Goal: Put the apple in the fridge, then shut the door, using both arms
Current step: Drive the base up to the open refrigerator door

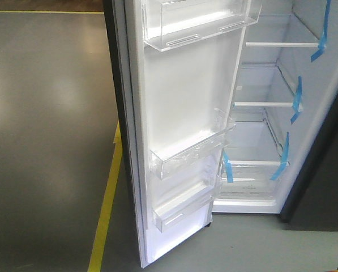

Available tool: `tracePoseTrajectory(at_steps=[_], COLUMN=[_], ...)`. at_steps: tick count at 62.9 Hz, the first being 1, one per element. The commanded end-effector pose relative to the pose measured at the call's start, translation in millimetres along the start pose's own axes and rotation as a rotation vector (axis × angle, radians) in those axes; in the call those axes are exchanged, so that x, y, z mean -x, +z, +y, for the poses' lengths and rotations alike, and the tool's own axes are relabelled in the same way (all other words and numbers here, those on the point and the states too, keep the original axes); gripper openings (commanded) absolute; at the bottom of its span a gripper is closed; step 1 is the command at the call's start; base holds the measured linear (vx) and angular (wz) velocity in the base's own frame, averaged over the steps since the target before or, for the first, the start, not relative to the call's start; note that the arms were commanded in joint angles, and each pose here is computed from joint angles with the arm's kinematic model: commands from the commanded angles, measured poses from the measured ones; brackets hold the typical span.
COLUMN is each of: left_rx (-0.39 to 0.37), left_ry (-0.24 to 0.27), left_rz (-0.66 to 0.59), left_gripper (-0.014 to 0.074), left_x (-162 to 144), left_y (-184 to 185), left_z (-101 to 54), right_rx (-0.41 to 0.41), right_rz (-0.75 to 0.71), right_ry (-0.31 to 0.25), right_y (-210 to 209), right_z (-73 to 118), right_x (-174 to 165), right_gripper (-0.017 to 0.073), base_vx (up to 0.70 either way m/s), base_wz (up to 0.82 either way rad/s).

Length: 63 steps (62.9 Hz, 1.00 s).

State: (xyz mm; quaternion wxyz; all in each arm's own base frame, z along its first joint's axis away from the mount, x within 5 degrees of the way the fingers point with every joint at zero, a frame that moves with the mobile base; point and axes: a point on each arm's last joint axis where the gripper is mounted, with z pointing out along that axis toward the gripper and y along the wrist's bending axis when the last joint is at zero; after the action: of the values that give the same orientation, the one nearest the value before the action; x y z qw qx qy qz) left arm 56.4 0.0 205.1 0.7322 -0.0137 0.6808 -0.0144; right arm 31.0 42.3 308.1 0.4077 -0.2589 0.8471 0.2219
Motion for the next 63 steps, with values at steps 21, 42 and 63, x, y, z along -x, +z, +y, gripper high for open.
tracePoseTrajectory(at_steps=[21, 42, 63], left_rx=[-0.001, -0.001, -0.001], left_ry=[-0.012, -0.012, -0.012], left_rz=[-0.069, -0.069, -0.069], left_gripper=[-0.0006, -0.0006, -0.0006], left_x=[0.6, 0.6, 0.6], left_y=[-0.8, -0.8, -0.8], left_z=[0.1, 0.1, 0.1], right_rx=[0.005, 0.005, 0.005], right_rz=[-0.091, -0.091, -0.09], right_ry=[0.004, 0.004, 0.004], right_y=[-5.1, -5.1, -5.1], right_z=[1.7, 1.7, 1.8], right_x=[13.2, 13.2, 13.1], right_gripper=[0.0374, 0.0374, 0.0374], base_vx=[0.14, 0.12, 0.1], base_wz=[-0.03, -0.04, -0.08])
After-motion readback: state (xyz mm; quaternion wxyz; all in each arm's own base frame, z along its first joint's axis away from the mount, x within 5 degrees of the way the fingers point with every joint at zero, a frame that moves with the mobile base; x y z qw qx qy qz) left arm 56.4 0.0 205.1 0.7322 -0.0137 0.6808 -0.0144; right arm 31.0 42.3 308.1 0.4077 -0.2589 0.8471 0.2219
